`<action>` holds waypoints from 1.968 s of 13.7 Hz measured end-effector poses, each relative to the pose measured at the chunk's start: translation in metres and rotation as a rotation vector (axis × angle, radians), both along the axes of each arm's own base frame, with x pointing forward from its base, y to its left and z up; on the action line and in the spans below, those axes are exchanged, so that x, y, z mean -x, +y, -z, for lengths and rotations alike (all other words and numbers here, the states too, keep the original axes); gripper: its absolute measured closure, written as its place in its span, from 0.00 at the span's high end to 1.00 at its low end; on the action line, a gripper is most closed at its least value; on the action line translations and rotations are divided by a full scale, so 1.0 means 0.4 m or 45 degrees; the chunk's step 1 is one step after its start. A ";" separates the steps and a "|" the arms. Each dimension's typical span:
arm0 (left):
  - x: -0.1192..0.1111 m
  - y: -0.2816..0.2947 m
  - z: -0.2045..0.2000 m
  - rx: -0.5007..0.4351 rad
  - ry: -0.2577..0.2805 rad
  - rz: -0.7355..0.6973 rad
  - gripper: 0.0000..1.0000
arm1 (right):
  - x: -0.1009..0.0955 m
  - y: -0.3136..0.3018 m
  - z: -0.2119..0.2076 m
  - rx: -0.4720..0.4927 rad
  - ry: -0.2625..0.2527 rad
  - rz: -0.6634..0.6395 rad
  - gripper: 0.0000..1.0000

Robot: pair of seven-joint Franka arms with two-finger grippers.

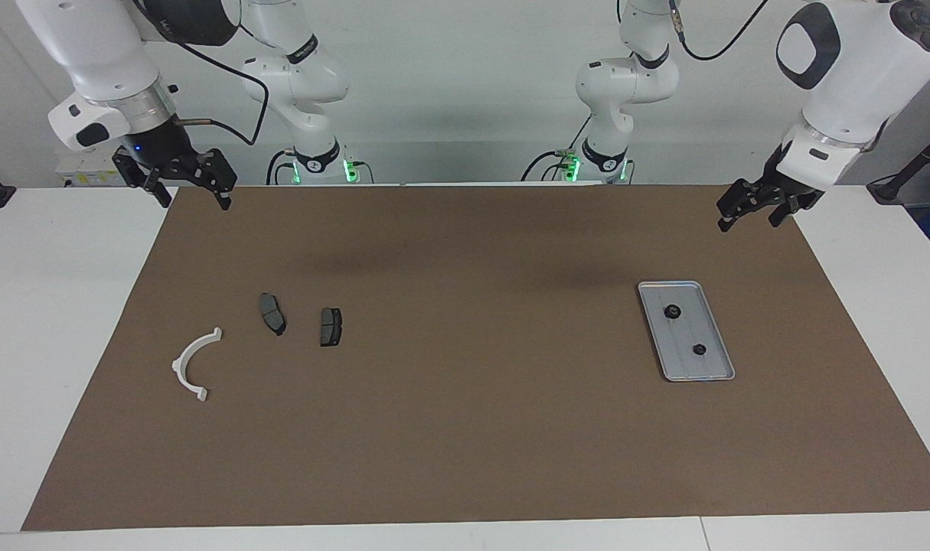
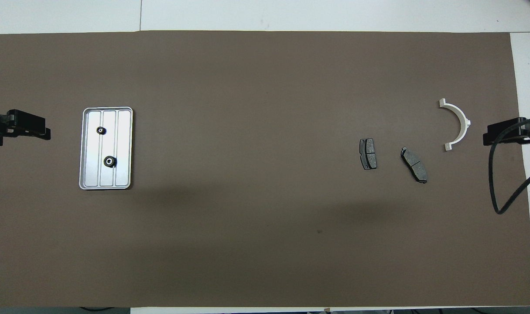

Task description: Place bearing gear from tray to pile

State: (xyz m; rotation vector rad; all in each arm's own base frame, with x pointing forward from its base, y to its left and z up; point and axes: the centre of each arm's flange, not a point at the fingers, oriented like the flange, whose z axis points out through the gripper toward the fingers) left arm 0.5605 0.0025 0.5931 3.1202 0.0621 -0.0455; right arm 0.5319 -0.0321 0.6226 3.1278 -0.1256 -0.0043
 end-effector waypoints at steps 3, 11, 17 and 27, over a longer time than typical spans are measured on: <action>0.000 -0.003 0.000 0.000 0.000 0.003 1.00 | 0.000 0.000 0.000 0.000 0.000 0.000 1.00; 0.002 -0.011 -0.001 0.001 0.004 0.003 1.00 | 0.000 0.000 0.000 0.000 0.000 0.000 1.00; 0.005 -0.069 0.077 -0.003 0.022 -0.053 1.00 | 0.000 -0.006 0.000 0.000 0.000 0.006 1.00; 0.005 -0.044 0.444 -0.019 -0.033 -0.004 1.00 | -0.007 -0.052 -0.005 0.004 -0.050 0.049 1.00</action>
